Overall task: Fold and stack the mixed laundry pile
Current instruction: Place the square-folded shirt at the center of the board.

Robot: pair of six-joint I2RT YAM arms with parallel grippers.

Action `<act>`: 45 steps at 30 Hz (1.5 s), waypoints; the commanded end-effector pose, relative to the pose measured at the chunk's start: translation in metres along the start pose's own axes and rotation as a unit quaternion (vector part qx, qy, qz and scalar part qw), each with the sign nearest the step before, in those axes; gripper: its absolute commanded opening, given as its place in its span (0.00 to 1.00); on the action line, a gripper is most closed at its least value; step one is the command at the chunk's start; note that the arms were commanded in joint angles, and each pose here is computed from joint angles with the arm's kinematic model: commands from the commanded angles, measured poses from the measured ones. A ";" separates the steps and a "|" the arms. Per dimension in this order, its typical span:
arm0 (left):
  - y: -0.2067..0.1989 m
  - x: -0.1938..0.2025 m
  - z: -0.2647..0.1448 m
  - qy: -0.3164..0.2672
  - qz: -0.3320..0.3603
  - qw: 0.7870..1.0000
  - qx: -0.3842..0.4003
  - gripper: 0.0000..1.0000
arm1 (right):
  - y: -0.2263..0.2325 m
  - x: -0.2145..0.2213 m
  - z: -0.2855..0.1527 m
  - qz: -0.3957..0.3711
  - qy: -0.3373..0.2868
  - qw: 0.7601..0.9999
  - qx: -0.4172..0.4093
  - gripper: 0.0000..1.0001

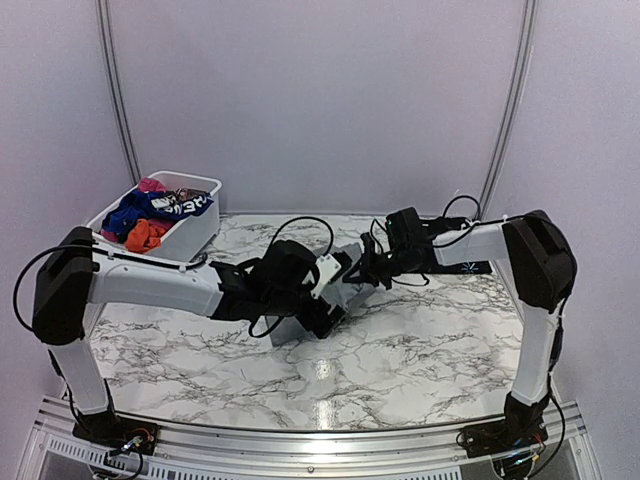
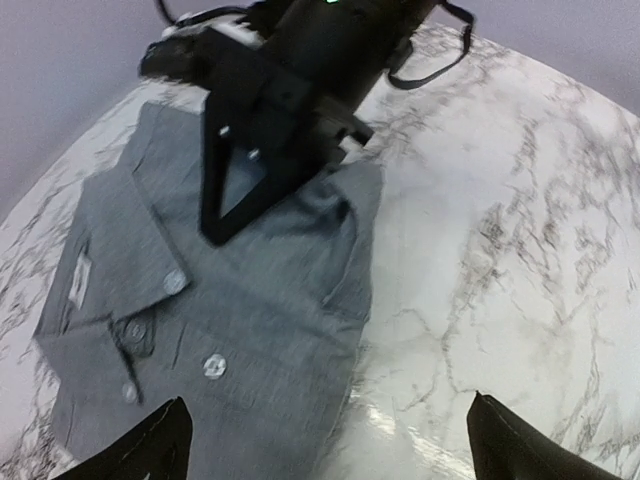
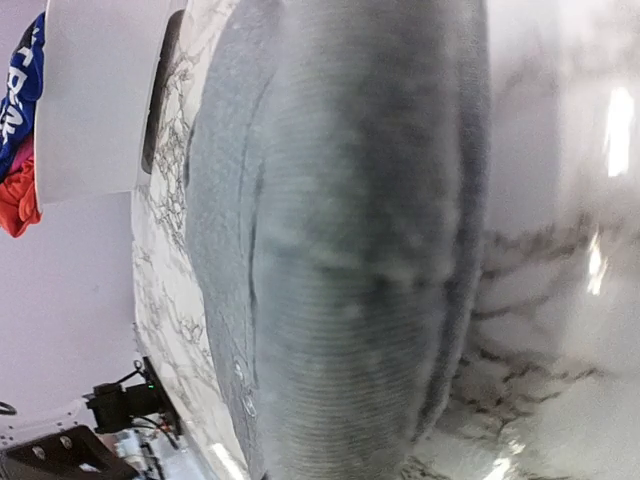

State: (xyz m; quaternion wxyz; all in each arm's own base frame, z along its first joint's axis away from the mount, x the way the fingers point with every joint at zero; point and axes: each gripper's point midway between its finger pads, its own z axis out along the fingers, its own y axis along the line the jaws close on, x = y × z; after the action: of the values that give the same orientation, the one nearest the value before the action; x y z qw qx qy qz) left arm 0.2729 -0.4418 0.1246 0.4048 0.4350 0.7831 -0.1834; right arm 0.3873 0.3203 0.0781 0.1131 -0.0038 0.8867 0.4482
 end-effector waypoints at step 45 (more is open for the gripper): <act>0.080 0.045 0.013 0.081 -0.139 0.984 -0.070 0.99 | 0.023 -0.209 -0.209 -0.257 -0.154 0.902 0.311 0.00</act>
State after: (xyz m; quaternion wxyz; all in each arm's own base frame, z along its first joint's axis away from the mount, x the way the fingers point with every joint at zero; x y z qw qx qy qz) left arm 0.3299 -0.3773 0.0865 0.3466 0.2977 0.8780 -0.1424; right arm 0.5446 0.1567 0.1930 0.2853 -0.1290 0.9442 0.1022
